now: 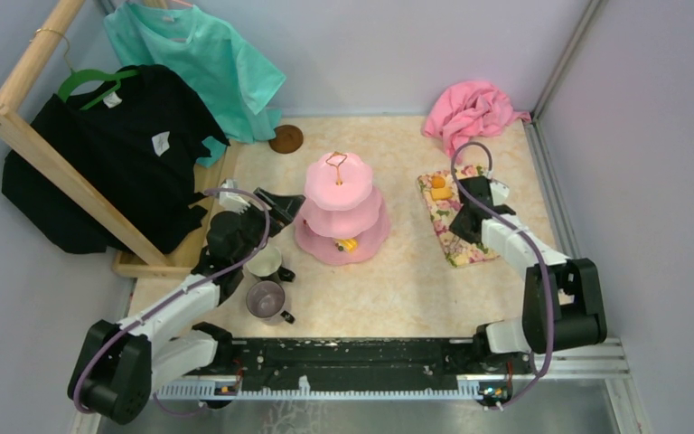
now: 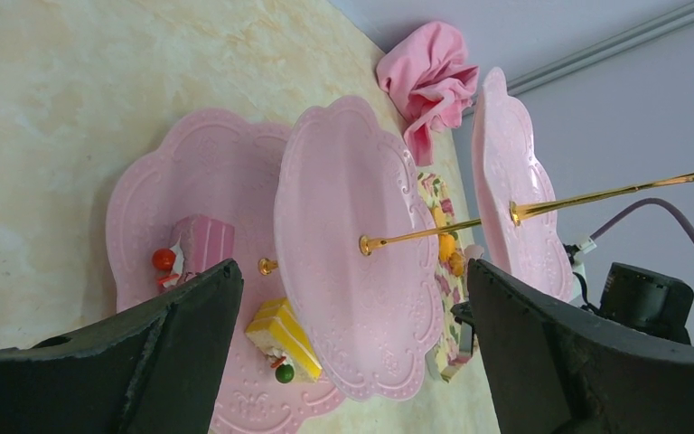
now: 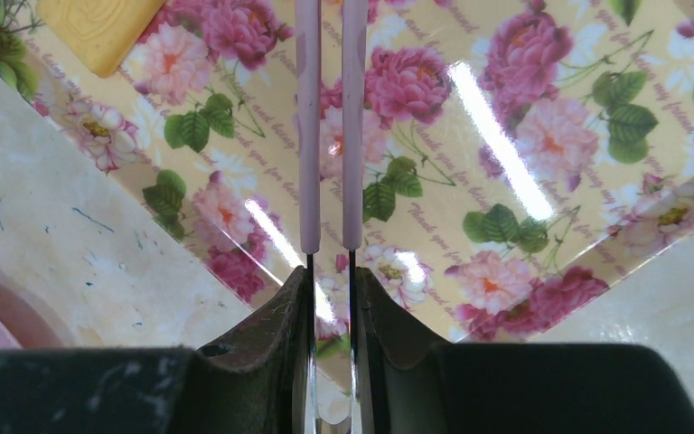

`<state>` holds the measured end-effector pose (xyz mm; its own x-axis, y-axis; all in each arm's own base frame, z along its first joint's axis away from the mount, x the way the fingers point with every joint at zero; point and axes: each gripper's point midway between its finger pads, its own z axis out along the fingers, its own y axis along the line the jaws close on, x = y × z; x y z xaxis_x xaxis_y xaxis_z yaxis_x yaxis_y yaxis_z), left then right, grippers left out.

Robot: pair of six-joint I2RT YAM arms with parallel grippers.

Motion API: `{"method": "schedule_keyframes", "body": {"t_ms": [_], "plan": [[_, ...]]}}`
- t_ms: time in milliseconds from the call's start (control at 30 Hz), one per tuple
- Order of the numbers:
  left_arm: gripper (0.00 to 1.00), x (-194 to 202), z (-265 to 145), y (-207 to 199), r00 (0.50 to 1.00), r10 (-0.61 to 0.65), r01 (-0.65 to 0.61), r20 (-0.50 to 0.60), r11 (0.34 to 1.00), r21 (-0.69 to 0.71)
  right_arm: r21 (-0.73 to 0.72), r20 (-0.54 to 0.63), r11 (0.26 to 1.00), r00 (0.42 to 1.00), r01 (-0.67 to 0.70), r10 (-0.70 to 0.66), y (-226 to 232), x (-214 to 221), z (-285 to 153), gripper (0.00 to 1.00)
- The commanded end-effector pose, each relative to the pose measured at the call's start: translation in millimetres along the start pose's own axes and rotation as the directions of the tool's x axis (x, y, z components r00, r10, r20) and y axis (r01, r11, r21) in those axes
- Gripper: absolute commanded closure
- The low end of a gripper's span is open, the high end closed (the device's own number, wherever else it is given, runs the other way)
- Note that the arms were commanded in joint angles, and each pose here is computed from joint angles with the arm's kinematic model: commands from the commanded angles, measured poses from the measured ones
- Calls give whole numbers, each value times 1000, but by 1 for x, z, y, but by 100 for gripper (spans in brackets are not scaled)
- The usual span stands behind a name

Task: Serve the afternoon tea
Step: Adjust the dessert on the tray.

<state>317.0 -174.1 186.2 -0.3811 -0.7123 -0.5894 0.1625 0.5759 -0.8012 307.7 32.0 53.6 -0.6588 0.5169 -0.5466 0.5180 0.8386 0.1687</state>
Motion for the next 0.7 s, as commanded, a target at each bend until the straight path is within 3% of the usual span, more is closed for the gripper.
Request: {"method": "schedule_keyframes", "body": {"t_ms": [0,267,667], "plan": [[2,0,0,-2,1000,1,-1,1,1000,1,-11,113,1000,994,-11,12,13,-45,-15,100],[2,0,4,1,1000,12,-12,2,1000,-14,-16,100,997,992,-81,82,9,-79,3,100],[2,-2,6,3,1000,25,-24,10,999,-31,-49,-18,993,994,-109,108,19,-58,39,100]]}}
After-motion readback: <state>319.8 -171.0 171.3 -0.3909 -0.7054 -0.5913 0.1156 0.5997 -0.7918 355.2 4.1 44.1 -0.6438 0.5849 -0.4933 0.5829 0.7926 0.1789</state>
